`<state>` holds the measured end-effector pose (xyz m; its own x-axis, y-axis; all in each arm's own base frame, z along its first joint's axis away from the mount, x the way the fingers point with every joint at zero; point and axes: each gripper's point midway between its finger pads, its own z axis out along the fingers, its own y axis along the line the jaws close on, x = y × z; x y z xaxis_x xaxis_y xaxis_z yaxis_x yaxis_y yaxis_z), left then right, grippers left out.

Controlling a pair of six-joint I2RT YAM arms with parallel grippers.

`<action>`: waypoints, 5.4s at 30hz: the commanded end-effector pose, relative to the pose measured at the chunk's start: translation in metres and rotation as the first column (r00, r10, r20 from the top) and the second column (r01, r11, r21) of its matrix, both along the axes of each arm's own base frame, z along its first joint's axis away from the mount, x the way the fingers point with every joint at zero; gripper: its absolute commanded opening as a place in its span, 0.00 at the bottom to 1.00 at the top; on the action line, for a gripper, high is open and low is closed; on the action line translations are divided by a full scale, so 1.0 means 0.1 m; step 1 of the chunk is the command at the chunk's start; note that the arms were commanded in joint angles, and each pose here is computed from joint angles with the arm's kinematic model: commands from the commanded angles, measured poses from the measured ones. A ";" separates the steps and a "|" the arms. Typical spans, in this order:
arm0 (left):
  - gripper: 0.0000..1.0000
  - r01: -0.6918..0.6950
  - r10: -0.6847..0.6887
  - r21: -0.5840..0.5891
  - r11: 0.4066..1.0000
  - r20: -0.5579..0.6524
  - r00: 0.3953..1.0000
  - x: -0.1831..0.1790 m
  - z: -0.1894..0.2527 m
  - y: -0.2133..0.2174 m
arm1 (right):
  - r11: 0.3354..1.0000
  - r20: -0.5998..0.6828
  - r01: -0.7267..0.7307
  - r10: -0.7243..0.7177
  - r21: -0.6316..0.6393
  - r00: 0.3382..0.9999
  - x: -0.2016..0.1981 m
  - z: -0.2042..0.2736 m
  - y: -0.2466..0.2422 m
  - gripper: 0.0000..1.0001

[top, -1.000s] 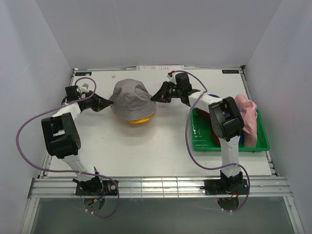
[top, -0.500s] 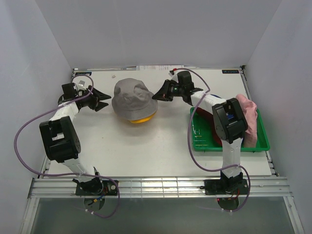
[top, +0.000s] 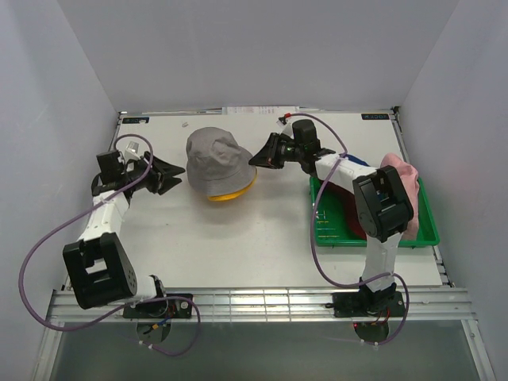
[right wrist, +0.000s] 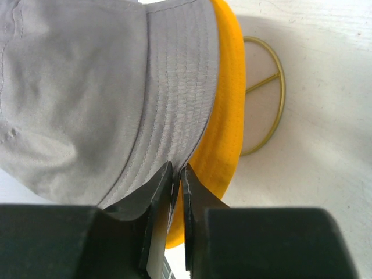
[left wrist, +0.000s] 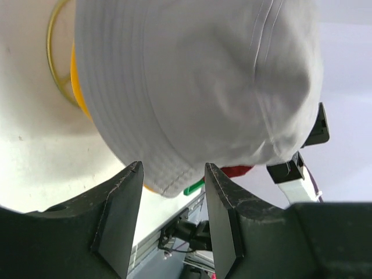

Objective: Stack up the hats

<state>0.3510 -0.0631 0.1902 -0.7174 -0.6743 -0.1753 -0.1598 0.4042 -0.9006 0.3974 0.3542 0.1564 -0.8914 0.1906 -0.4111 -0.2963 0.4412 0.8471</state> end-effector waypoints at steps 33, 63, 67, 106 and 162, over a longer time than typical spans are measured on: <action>0.48 -0.067 0.062 -0.078 0.995 -0.069 0.996 -0.39 -0.23 -0.69 | 0.998 0.128 -0.044 0.040 0.034 0.991 -0.29 0.16 0.05 0.13; 0.00 -0.195 0.215 0.125 0.973 -0.178 0.960 -0.20 -0.78 -0.39 | 0.996 0.113 -0.056 0.064 -0.069 0.992 -0.46 -0.19 -0.01 0.09; 0.00 -0.204 0.234 0.159 0.966 -0.198 0.952 -0.17 -0.85 -0.34 | 0.995 0.108 -0.061 0.070 -0.082 0.992 -0.48 -0.23 -0.02 0.09; 0.40 -0.134 0.161 0.263 0.955 -0.085 0.983 0.08 -0.44 -0.16 | 0.982 0.131 -0.043 0.068 -0.184 0.989 -0.43 -0.05 -0.12 0.35; 0.65 0.044 -0.104 0.267 0.963 0.217 0.971 -0.37 0.58 -0.43 | 0.268 0.305 0.327 -0.120 -0.906 0.945 -1.01 0.31 -2.93 0.62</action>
<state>0.3200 -0.1059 0.2373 -0.7005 -0.5392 -0.4674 0.0318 0.6307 -0.7753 0.2951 0.0621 0.1912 -0.7885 -0.2399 -0.5664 -0.1134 0.9617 -0.2494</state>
